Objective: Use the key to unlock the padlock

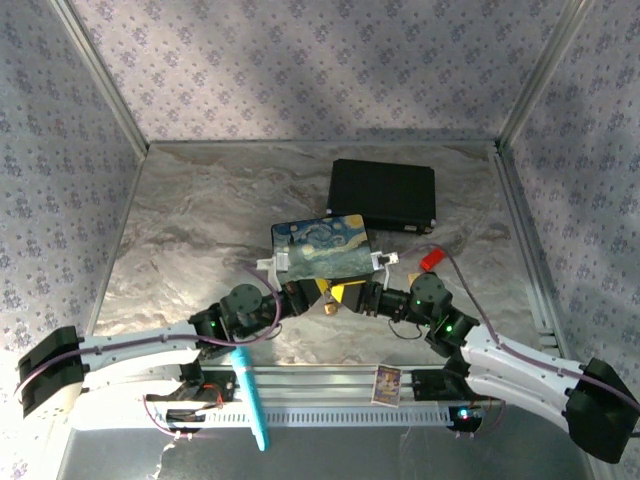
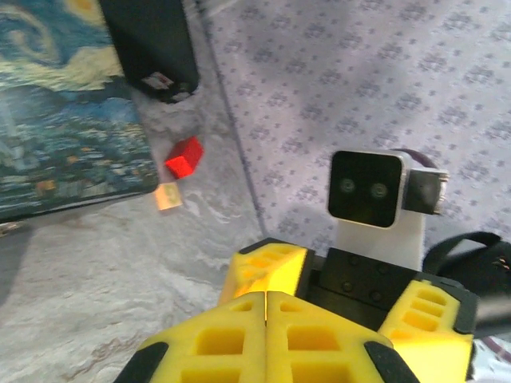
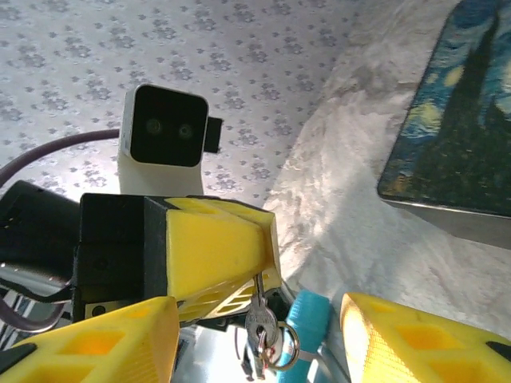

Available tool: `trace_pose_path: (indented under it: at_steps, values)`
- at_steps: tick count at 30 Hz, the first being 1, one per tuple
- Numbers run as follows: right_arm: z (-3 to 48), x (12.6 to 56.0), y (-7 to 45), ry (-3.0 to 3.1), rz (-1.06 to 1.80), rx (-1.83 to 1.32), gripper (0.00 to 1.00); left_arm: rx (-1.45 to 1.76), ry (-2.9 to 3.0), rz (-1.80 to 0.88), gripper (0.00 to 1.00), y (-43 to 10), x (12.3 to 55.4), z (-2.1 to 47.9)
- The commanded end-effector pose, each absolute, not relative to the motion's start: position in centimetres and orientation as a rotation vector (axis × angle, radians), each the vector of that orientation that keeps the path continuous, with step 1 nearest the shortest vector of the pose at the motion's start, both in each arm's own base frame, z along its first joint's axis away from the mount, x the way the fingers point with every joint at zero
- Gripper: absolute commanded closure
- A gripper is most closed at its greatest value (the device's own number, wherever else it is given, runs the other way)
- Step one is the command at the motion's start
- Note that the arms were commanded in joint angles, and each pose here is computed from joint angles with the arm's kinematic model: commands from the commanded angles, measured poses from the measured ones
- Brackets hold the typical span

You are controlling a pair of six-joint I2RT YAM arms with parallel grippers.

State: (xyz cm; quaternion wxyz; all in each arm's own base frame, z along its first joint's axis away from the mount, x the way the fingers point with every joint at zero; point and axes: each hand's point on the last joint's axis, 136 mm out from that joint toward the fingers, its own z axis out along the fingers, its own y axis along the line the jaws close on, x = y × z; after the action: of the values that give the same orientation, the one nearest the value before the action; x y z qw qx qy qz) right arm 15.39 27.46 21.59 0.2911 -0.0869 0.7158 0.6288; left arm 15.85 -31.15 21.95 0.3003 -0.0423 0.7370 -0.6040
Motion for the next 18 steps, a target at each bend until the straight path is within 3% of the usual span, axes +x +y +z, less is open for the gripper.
trace_pose_path:
  at_steps: [1, 9, 13, 18]
  values:
    - [23.51, 14.61, 27.91, 1.835, 1.749, -0.298, 0.47, -0.046, 1.813, -1.721, 1.0, -31.94, 15.41, 25.99]
    - [23.4, 14.73, 27.84, 1.823, 1.761, -0.281, 0.64, -0.055, 1.79, -1.716, 1.0, -31.79, 15.58, 26.53]
    - [23.72, 14.52, 27.94, 1.812, 1.778, -0.288, 0.66, -0.089, 1.805, -1.701, 1.0, -31.76, 15.91, 25.94]
    - [23.64, 14.55, 27.98, 1.814, 1.774, -0.284, 0.79, -0.089, 1.814, -1.69, 1.0, -31.89, 16.01, 26.1]
